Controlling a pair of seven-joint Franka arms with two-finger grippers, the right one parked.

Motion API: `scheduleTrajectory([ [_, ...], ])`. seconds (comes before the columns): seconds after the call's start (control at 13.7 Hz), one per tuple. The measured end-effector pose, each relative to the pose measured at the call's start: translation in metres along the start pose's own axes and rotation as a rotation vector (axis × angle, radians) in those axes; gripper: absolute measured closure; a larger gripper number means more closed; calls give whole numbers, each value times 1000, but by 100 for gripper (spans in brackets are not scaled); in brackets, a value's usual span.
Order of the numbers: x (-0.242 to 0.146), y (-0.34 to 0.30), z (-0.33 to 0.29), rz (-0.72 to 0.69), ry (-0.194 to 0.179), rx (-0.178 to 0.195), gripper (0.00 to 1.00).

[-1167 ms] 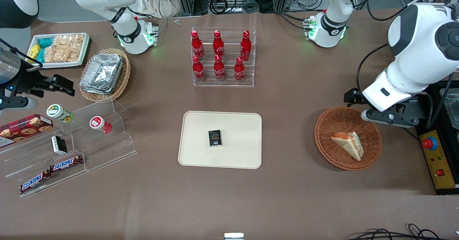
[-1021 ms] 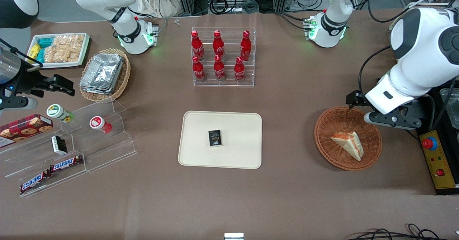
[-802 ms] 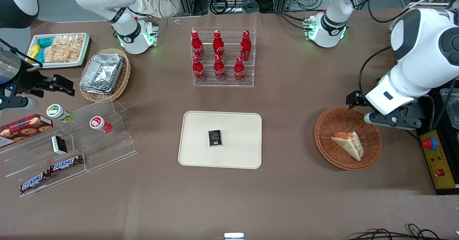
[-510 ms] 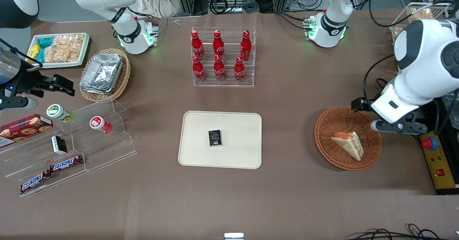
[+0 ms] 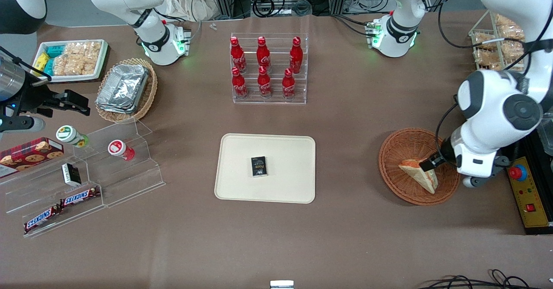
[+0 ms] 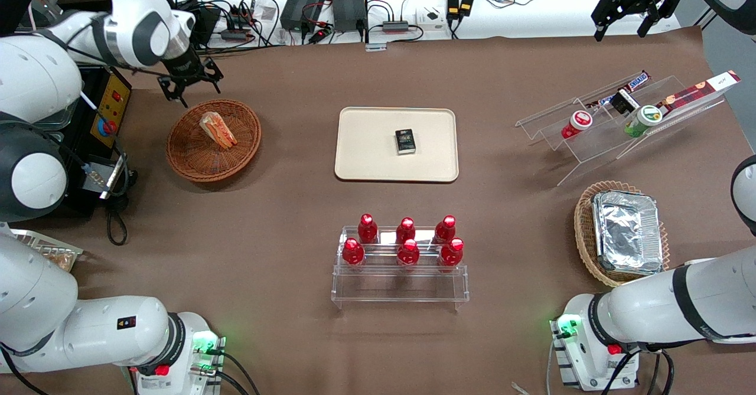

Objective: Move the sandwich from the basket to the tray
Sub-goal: 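Lower the open left gripper over the sandwich in the wicker basket, then close the left gripper on the wrapped sandwich and lift it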

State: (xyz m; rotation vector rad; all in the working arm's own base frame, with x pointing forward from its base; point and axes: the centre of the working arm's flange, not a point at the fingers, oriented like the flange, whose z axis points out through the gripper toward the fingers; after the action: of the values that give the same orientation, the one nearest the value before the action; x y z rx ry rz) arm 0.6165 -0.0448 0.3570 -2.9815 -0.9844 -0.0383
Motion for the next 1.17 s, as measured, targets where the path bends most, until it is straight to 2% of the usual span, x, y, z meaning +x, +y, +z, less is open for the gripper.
scheduleTrajectory([
  [0.15, 0, 0, 29, -74, -5, 23, 0],
  [0.36, 1, -2, 70, -143, 30, 116, 0],
  [0.51, -1, 0, 88, -161, 45, 150, 0],
  [0.8, -2, 0, 103, -173, 35, 164, 0],
  [1.17, 2, 6, 125, -225, 30, 149, 0],
])
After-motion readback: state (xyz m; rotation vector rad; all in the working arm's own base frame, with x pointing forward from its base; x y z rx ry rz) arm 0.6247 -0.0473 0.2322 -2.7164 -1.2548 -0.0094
